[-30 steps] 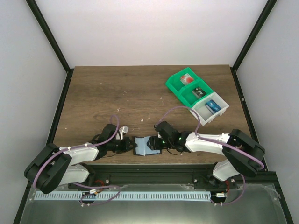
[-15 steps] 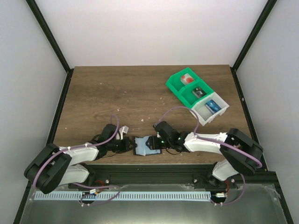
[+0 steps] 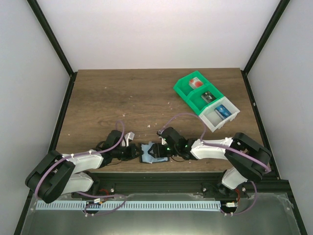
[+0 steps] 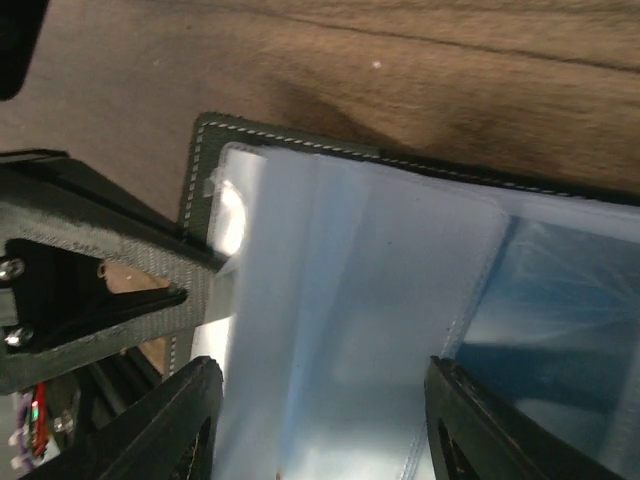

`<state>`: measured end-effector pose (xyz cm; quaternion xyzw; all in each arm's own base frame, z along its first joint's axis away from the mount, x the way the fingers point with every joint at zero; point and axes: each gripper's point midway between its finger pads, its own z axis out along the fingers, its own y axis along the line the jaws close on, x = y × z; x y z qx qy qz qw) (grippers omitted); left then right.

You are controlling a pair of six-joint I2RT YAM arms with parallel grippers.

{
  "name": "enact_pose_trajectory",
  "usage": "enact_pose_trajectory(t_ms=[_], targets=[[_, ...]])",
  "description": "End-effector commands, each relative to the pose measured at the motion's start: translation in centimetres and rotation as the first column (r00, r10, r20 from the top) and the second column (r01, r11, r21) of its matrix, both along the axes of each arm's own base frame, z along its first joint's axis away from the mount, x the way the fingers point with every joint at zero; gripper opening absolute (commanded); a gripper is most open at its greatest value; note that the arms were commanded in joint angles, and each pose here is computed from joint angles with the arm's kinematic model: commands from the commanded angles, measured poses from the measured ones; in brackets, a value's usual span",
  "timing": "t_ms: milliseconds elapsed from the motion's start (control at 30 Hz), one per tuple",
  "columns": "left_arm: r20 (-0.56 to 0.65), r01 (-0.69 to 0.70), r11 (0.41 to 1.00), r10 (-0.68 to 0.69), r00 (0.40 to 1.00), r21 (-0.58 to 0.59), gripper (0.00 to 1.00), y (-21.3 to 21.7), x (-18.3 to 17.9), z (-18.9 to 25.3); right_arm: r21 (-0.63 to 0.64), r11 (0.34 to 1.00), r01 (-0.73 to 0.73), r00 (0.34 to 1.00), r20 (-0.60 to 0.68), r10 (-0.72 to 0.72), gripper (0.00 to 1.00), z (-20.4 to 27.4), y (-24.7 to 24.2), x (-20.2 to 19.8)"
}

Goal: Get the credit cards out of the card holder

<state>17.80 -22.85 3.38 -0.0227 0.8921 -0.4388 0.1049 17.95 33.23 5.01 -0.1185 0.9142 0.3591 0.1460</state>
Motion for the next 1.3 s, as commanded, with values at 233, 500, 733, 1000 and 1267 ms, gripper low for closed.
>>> enact_pose_trajectory(t_ms=[233, 500, 733, 1000, 1267], targets=[[-0.005, -0.001, 1.0, 0.001, 1.0, -0.02, 0.08, -0.1, -0.1, 0.2, 0.185, 0.978, -0.092, 0.994, -0.035, 0.1, 0.57, 2.0, 3.5, -1.0], [0.019, -0.07, 0.997, 0.07, 0.997, 0.014, 0.33, 0.8, 0.6, 1.4, 0.2, 0.975, -0.095, 0.994, -0.035, 0.104, 0.57, 1.9, 3.7, -1.1], [0.03, -0.137, 0.99, 0.136, 0.99, 0.022, 0.43, 2.1, 0.9, 2.1, 0.192, 0.977, -0.09, 0.994, -0.038, 0.099, 0.57, 1.5, 3.6, -1.0], [0.054, -0.137, 0.991, 0.137, 0.989, -0.005, 0.44, 2.3, 0.7, 2.1, 0.205, 0.974, -0.098, 0.994, -0.032, 0.106, 0.57, 2.0, 3.8, -1.0], [0.031, -0.087, 0.995, 0.086, 0.996, 0.047, 0.26, 2.1, 0.5, 0.1, 0.172, 0.982, -0.072, 0.997, 0.05, 0.064, 0.57, 4.6, 2.6, -0.1]])
